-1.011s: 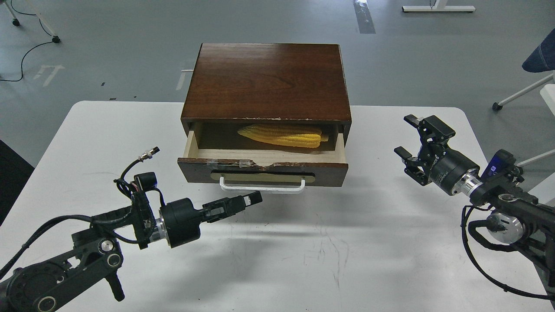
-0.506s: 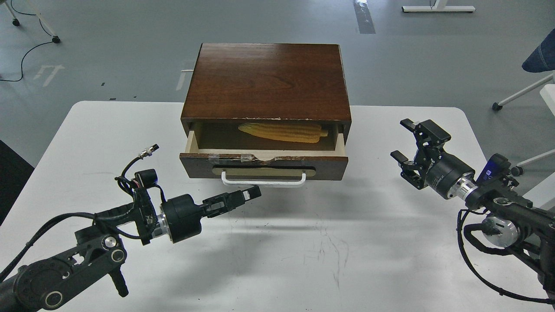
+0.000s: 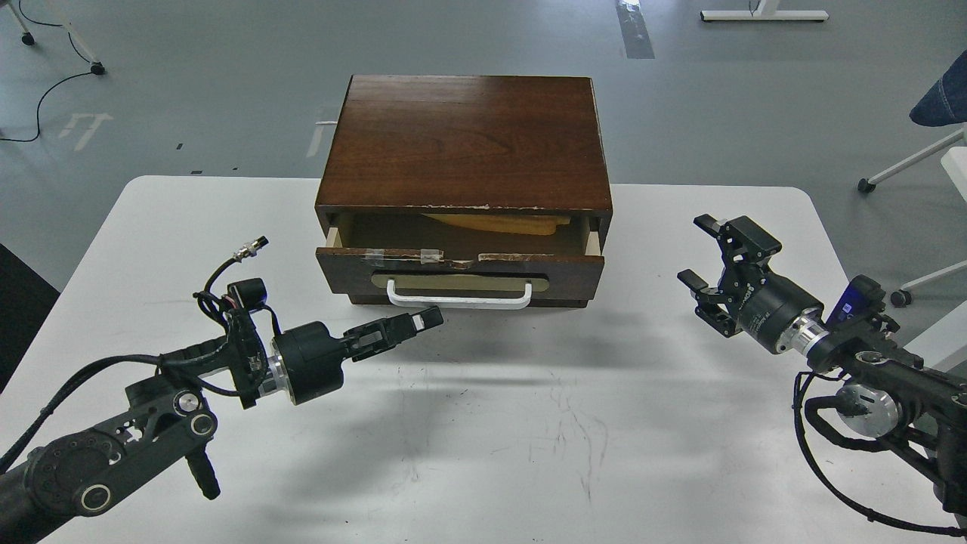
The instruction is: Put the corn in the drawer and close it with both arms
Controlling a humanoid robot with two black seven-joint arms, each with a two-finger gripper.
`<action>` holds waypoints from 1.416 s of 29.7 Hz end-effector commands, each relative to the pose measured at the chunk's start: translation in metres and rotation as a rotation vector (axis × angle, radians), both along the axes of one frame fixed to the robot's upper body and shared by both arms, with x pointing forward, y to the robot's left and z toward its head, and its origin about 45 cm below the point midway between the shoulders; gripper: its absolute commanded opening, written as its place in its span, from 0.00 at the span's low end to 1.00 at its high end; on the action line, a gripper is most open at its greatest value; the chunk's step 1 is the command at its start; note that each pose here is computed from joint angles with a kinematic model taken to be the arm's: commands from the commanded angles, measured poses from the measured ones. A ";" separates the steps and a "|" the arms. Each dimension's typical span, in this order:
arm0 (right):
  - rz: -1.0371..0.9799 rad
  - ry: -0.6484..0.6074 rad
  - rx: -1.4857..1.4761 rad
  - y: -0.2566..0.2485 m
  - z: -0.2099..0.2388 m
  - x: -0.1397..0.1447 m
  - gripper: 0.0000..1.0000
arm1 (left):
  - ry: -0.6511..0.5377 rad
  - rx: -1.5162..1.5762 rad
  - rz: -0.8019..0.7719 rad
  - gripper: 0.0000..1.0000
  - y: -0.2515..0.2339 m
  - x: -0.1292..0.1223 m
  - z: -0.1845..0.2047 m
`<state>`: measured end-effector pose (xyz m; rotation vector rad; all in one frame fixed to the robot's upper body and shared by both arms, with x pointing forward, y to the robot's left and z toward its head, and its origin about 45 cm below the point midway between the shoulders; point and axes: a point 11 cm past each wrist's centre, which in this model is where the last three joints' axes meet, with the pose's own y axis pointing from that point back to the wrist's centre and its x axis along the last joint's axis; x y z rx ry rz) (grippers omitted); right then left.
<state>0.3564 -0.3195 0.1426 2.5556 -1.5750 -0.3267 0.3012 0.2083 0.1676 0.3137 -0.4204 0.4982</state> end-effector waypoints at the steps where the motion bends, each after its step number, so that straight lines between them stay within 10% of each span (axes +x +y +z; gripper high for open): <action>1: 0.002 0.000 0.001 0.001 0.000 0.000 0.96 | -0.003 0.006 0.003 0.00 0.002 0.003 0.000; 42: -0.010 0.017 -0.003 -0.002 -0.007 -0.006 0.96 | -0.001 0.011 0.056 0.00 0.008 0.037 0.003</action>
